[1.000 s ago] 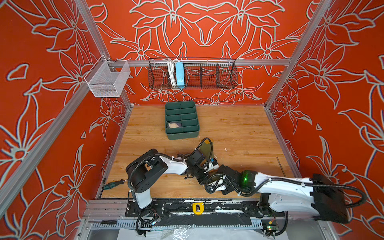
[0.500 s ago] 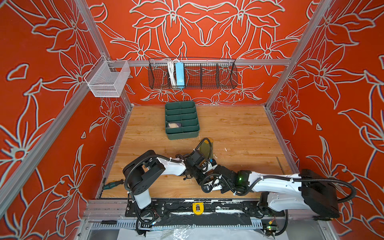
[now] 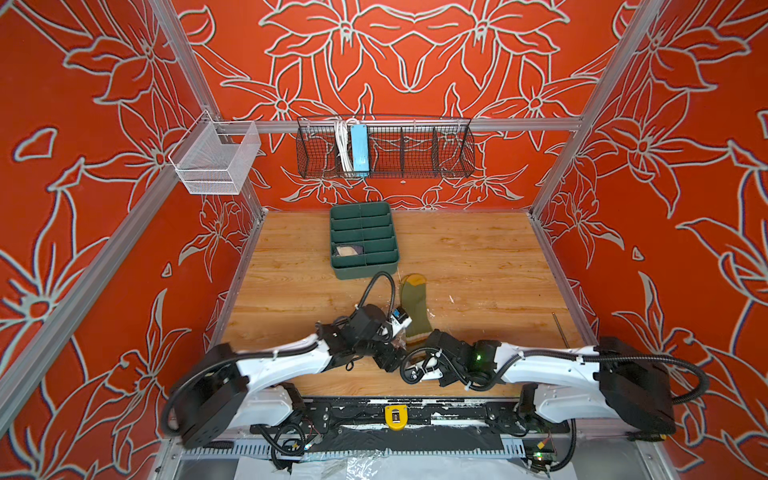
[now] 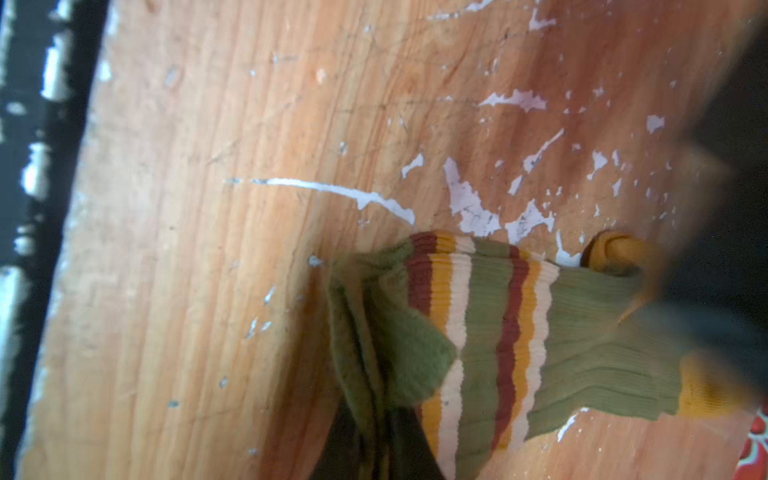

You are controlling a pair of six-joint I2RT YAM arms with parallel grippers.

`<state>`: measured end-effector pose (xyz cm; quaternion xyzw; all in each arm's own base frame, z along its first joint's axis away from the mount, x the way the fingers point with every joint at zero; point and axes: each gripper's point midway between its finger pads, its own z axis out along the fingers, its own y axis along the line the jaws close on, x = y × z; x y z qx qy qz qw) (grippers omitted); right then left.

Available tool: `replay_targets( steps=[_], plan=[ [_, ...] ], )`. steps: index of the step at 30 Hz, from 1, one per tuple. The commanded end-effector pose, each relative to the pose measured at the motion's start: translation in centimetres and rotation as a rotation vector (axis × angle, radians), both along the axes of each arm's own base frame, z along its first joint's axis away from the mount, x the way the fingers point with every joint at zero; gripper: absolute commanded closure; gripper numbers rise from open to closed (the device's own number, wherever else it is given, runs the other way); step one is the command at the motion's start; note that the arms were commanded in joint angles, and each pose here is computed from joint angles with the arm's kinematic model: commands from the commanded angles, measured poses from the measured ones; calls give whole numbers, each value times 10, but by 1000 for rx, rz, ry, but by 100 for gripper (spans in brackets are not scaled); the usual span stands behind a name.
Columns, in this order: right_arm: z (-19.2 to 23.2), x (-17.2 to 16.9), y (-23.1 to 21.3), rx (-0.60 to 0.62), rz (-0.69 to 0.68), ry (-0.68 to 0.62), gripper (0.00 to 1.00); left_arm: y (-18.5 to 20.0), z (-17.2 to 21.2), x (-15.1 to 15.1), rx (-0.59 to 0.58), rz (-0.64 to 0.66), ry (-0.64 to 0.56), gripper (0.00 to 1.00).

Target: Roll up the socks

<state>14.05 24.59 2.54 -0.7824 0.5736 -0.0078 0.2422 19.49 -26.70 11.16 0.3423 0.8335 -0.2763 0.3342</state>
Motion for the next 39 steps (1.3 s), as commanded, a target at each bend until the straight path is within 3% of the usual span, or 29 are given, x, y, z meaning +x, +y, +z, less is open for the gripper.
replay_targets(
  steps=[1, 4, 8, 10, 12, 17, 24, 27, 34, 36, 39],
  plan=[
    [-5, -15, -6, -70, -47, 158, 100, 49, 68, 33, -36, 292, -260, 21],
    [-4, -24, -2, -108, -89, 279, 100, 85, 136, 23, -143, 351, -479, 19],
    [5, -38, 12, -92, -154, 494, 100, 116, 212, -15, -297, 287, -773, 14],
    [7, -42, 16, -98, -184, 571, 100, 121, 231, -34, -277, 200, -871, 14],
    [7, -44, 20, -116, -206, 635, 100, 119, 235, -48, -178, 78, -923, 14],
    [3, -38, 28, -178, -262, 753, 100, 93, 200, -60, 79, -249, -906, 14],
    [-4, -30, 27, -195, -312, 796, 100, 54, 144, -59, 210, -519, -948, 15],
    [-3, -22, 28, -181, -323, 787, 100, 44, 112, -63, 318, -592, -958, 15],
    [-2, -7, 25, -166, -347, 762, 100, 2, 22, -93, 606, -797, -1104, 15],
    [-3, -8, 24, -173, -353, 780, 100, -9, -5, -99, 719, -856, -1110, 18],
    [-4, -10, 27, -176, -350, 818, 100, -20, -27, -94, 821, -820, -1114, 29]
  ],
)
